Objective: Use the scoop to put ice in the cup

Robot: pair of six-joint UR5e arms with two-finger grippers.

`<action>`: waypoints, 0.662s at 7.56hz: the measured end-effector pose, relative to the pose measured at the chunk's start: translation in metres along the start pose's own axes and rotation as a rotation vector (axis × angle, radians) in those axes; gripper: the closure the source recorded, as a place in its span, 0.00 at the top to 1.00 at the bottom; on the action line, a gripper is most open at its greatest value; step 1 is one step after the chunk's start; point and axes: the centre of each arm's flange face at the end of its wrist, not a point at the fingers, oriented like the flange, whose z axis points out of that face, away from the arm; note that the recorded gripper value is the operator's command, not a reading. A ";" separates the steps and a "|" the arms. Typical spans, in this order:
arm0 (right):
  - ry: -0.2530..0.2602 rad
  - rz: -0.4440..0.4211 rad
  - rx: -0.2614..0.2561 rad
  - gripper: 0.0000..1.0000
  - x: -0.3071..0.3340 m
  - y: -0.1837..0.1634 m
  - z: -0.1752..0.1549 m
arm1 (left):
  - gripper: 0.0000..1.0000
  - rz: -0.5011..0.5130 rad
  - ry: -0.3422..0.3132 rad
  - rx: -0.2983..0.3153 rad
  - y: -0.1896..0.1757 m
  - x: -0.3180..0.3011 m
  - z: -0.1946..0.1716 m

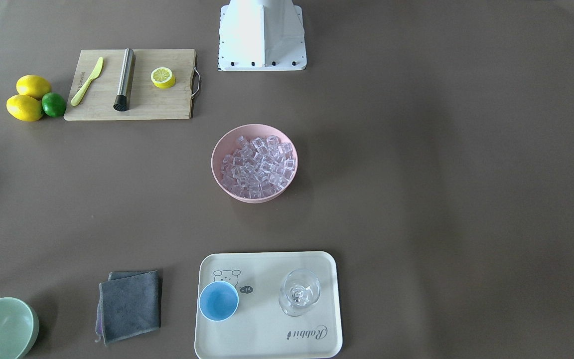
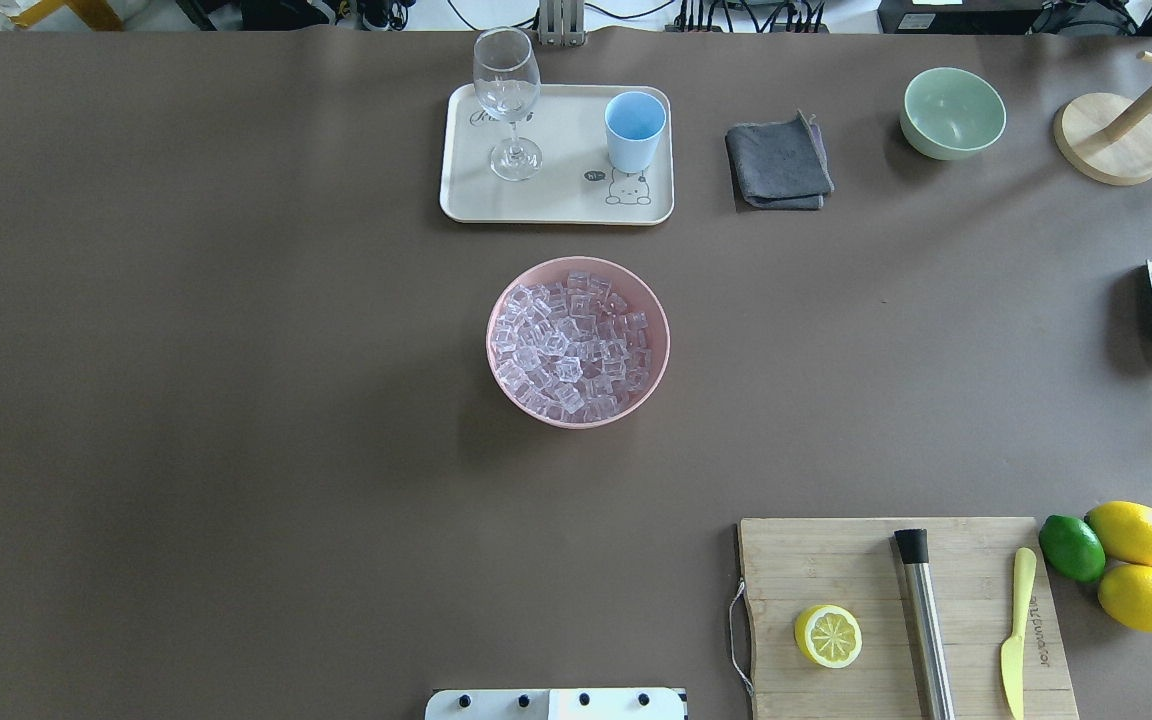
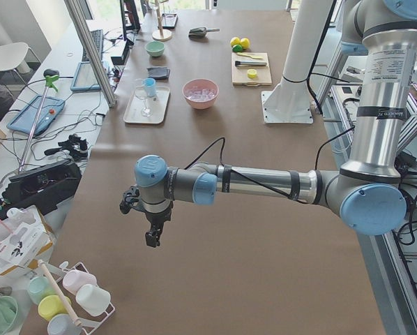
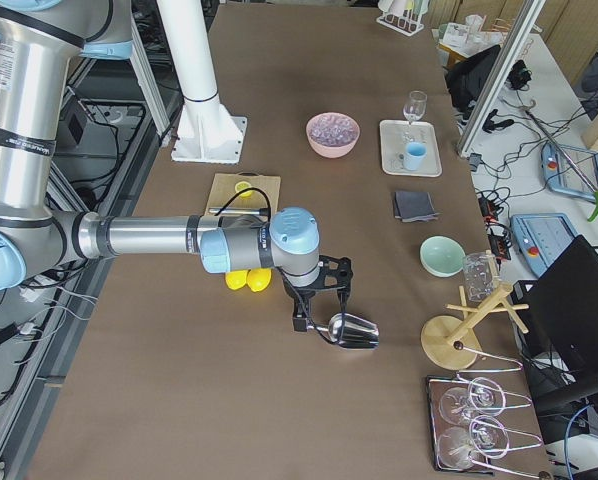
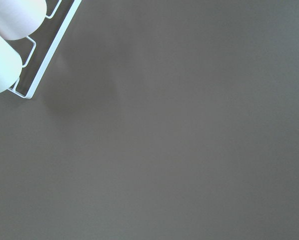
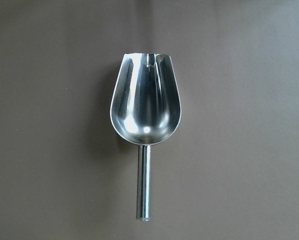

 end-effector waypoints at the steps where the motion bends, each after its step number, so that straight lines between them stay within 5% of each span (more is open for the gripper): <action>1: 0.004 0.015 0.005 1.00 -0.005 0.002 0.010 | 0.99 0.014 0.001 0.004 -0.004 0.006 0.000; 5: 0.011 0.106 0.091 1.00 -0.011 0.021 0.077 | 0.99 0.087 0.012 0.026 -0.016 0.040 -0.005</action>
